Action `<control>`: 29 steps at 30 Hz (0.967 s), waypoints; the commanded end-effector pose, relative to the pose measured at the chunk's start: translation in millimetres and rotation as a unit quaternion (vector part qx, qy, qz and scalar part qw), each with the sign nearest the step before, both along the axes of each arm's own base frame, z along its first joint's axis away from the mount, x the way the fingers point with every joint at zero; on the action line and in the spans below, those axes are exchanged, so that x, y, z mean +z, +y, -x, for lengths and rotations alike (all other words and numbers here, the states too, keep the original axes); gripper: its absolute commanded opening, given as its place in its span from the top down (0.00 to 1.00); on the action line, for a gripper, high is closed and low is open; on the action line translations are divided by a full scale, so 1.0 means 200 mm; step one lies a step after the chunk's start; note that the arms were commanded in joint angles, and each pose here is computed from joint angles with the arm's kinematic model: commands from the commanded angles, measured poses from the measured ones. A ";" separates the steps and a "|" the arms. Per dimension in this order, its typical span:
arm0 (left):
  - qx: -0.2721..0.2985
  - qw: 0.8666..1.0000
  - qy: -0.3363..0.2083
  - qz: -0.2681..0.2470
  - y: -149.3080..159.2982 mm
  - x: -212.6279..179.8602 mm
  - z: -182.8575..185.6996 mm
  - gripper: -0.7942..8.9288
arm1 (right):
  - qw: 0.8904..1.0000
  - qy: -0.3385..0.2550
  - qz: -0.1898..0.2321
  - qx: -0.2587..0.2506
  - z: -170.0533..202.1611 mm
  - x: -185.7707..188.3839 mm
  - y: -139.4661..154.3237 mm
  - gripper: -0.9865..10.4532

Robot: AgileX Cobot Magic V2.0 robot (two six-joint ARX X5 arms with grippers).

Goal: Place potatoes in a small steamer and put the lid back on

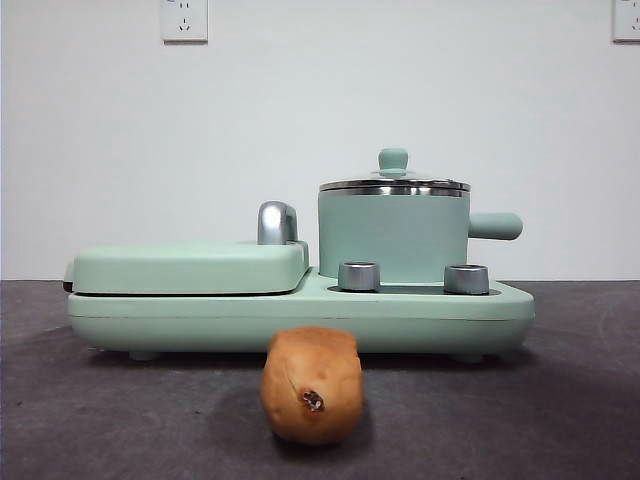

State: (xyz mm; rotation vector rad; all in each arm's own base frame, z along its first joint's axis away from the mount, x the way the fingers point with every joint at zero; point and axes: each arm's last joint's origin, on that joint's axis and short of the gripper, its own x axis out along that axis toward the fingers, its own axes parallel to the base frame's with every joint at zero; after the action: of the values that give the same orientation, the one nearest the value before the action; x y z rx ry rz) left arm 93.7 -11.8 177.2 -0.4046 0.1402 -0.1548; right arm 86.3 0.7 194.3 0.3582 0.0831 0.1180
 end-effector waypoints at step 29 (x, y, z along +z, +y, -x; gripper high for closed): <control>-0.307 0.945 0.110 -0.027 -0.20 0.83 -0.25 0.91 | 0.945 0.084 0.014 0.317 0.00 0.79 0.08 0.90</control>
State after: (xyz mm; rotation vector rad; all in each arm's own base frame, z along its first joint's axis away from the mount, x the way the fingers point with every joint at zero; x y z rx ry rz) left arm 143.4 -49.6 337.9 -0.3280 0.5038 -0.6966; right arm 87.4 16.2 345.2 0.3309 0.4026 0.7094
